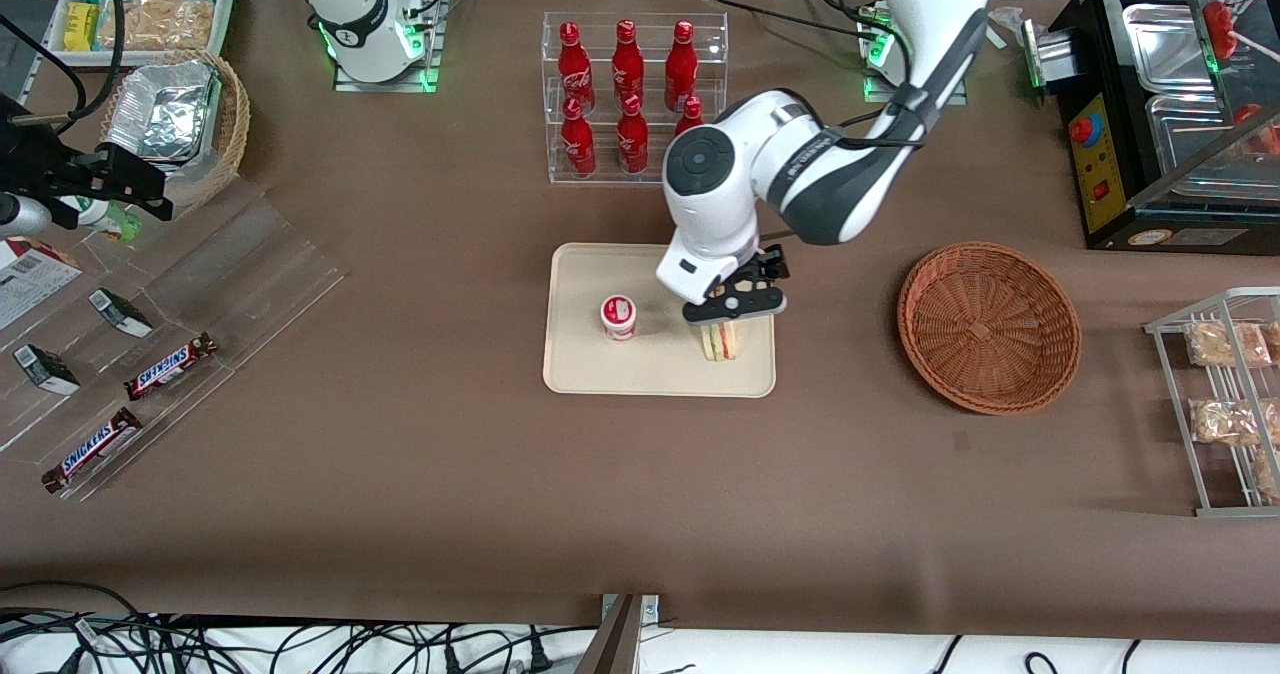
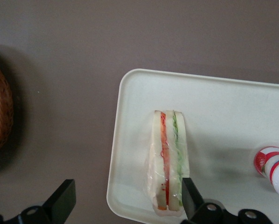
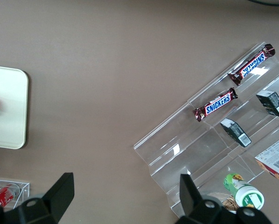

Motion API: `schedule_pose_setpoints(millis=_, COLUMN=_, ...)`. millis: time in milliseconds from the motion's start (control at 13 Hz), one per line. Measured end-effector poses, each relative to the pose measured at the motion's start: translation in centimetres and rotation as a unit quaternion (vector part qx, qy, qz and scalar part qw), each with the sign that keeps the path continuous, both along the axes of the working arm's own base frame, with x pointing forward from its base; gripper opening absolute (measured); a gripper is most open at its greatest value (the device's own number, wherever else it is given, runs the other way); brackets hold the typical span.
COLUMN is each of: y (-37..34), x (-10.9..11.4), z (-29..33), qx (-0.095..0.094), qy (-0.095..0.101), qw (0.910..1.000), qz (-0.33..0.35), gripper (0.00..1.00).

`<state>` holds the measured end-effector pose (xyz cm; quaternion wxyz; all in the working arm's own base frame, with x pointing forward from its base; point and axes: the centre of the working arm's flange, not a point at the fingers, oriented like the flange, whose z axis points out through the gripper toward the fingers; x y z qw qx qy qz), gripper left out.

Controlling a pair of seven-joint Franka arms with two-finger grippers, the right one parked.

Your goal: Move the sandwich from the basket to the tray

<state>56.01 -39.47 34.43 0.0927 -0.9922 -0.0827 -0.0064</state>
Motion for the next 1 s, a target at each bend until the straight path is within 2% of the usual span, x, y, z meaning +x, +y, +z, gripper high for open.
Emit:
schedule_pose_setpoints(millis=154, y=2.7, x=1.8, z=2.9, qx=-0.009, qy=0.004, qw=0.9999, qz=0.014, gripper=1.00)
schedule_pose_setpoints(millis=385, y=6.0, x=3.9, z=7.5, qx=-0.013, qy=0.018, qw=0.9995, qz=0.022, gripper=1.00)
schedule_pose_setpoints(millis=615, y=10.0, x=5.8, z=9.3, qx=-0.013, qy=0.033, qw=0.9990, qz=0.027, gripper=1.00)
schedule_pose_setpoints(millis=1000, y=14.7, x=7.1, z=11.3, qx=-0.022, qy=0.053, qw=0.9983, qz=-0.010, gripper=1.00)
